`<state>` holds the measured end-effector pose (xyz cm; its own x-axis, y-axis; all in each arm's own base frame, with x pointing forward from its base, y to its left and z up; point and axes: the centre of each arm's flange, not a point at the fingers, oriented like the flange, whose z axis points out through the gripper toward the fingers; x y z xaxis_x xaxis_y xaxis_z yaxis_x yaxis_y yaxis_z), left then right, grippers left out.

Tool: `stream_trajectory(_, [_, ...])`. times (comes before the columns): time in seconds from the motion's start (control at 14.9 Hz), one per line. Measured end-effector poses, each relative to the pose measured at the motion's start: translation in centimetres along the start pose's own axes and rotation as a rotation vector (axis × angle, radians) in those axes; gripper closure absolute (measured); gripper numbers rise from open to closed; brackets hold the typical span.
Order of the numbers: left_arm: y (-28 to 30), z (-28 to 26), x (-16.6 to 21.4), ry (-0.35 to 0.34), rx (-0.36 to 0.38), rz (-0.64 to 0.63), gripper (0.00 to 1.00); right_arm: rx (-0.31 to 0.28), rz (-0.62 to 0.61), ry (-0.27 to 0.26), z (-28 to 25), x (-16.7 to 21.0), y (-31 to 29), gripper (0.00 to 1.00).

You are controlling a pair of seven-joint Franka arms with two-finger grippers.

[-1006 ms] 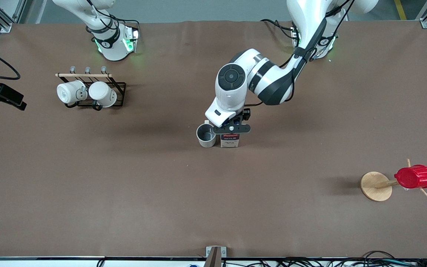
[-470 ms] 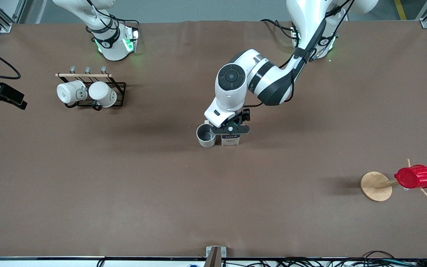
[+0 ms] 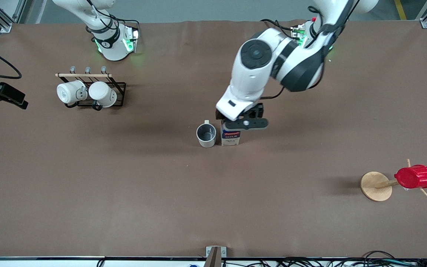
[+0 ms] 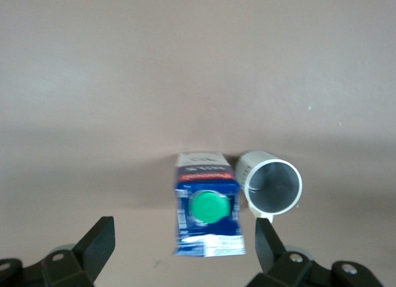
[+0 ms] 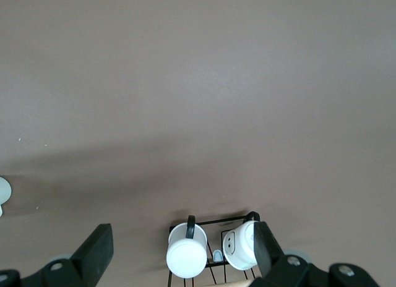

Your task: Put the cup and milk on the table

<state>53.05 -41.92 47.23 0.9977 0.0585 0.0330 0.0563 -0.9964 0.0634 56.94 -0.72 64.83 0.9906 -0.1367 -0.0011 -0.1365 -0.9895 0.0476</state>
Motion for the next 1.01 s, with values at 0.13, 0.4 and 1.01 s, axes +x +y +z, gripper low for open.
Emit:
stream_trajectory(0.13, [-3.5,-3.1,1.4,0.005,0.005,0.002,0.0,0.002,-0.002,0.013,-0.1,0.1,-0.2,0.0])
stream_trajectory(0.4, [-10.3,-8.4,3.5,0.011,-0.018,-0.006,0.0,0.003,-0.003,0.014,-0.1,0.2,-0.2,0.0])
stream_trajectory(1.01, [-27.4,-14.0,2.9,0.041,-0.024,0.042,0.0,0.003,-0.003,0.013,0.0,0.2,-0.2,0.0])
